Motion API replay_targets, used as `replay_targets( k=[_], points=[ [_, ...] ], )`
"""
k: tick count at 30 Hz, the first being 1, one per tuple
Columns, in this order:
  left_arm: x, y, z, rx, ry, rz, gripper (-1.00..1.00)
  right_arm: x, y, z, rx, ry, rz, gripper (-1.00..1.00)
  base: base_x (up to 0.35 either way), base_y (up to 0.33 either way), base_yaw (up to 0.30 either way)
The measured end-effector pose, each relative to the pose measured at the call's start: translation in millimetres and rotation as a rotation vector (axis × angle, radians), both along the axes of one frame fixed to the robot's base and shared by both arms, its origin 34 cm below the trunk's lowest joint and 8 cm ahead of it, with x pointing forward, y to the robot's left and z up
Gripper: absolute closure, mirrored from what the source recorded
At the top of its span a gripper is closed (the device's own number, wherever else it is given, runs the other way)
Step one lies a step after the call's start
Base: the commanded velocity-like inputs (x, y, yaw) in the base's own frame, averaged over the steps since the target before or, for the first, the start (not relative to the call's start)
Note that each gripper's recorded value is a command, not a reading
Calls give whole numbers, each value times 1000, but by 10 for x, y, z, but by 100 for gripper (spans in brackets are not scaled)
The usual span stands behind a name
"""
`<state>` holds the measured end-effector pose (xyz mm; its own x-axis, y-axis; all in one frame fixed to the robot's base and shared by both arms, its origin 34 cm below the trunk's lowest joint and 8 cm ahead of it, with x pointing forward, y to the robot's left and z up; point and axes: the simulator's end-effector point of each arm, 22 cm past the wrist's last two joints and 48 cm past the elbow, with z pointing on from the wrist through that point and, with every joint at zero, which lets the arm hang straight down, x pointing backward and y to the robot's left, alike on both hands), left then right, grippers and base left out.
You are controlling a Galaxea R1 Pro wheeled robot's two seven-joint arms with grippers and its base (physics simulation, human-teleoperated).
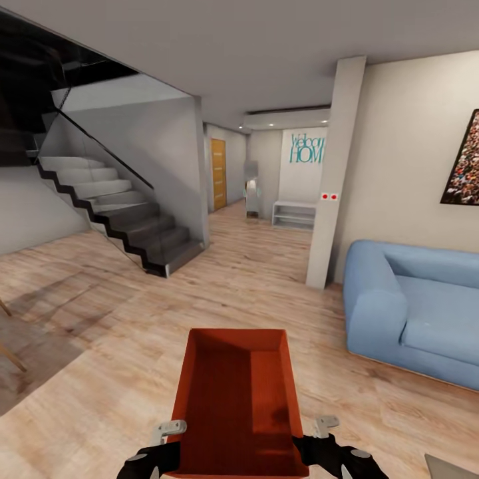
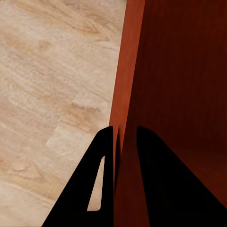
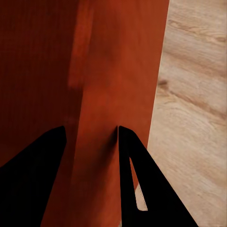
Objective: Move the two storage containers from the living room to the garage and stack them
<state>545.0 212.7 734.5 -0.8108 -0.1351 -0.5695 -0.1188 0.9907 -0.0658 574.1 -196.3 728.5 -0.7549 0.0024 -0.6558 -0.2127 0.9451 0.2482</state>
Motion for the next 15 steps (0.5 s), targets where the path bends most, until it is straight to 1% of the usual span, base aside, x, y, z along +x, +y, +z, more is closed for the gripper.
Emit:
replay_targets(
  k=[15],
  points=[
    [0, 0, 0, 0, 0, 0, 100, 0, 0, 0, 0, 0, 0, 100, 330, 0, 0]
  ],
)
